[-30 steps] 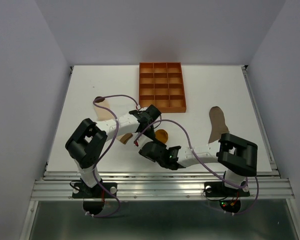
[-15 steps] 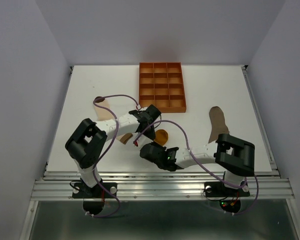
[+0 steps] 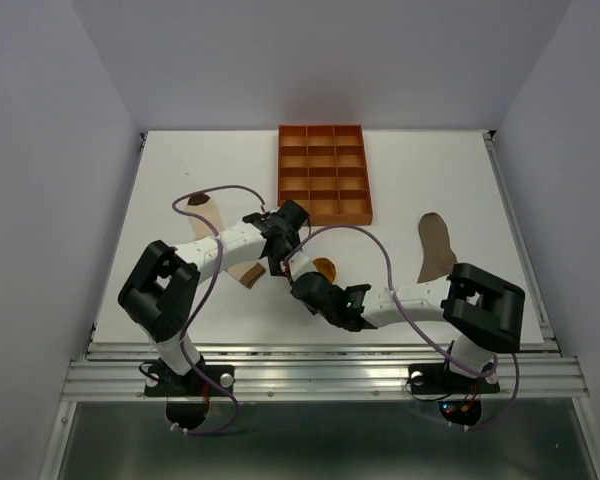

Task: Roll the socks
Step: Roll the sock at the center of the board.

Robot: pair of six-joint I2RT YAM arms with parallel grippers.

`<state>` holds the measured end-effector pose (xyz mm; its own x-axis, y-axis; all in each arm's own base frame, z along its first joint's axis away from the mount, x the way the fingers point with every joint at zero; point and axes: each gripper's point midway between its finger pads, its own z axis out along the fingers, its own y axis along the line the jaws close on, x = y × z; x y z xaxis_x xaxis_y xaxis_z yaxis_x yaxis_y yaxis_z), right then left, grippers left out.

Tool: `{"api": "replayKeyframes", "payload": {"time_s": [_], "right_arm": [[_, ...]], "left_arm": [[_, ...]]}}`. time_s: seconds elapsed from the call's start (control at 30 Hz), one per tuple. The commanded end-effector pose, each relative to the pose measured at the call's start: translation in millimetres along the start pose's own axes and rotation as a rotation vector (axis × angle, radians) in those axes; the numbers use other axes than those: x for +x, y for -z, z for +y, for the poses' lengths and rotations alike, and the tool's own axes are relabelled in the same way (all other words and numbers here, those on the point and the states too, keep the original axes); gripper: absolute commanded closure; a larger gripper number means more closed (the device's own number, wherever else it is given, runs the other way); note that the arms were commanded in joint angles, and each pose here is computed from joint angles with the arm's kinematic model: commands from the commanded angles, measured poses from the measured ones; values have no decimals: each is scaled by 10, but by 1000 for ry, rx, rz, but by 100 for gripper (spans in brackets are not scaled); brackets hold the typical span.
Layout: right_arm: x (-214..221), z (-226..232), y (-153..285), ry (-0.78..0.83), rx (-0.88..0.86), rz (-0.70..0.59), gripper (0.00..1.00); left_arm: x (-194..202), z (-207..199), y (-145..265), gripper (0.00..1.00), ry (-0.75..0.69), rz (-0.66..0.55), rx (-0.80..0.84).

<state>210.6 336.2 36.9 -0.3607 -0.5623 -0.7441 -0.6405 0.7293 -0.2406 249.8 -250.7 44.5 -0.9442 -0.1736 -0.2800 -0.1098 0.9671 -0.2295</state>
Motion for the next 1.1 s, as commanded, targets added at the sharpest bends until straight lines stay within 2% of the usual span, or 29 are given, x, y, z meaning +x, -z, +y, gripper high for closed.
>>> {"api": "replayKeyframes", "payload": {"time_s": [0.0, 0.17, 0.43, 0.5, 0.7, 1.07], "right_arm": [[258, -31, -68, -226, -74, 78, 99], [250, -14, -43, -358, -177, 74, 99], [224, -70, -42, -495, -261, 91, 99], [236, -180, -63, -575, -271, 107, 99], [277, -229, -52, -744, -361, 149, 99], [508, -425, -101, -1010, -428, 256, 99]], "left_arm": [[-209, 53, 284, 51, 13, -57, 25], [-495, 41, 399, 51, 47, -125, 62], [-565, 34, 408, 51, 46, -134, 101], [-584, 9, 446, 51, 37, -153, 121], [-505, -83, 483, 51, 6, -141, 207], [-314, -89, 379, 51, -33, -91, 264]]}}
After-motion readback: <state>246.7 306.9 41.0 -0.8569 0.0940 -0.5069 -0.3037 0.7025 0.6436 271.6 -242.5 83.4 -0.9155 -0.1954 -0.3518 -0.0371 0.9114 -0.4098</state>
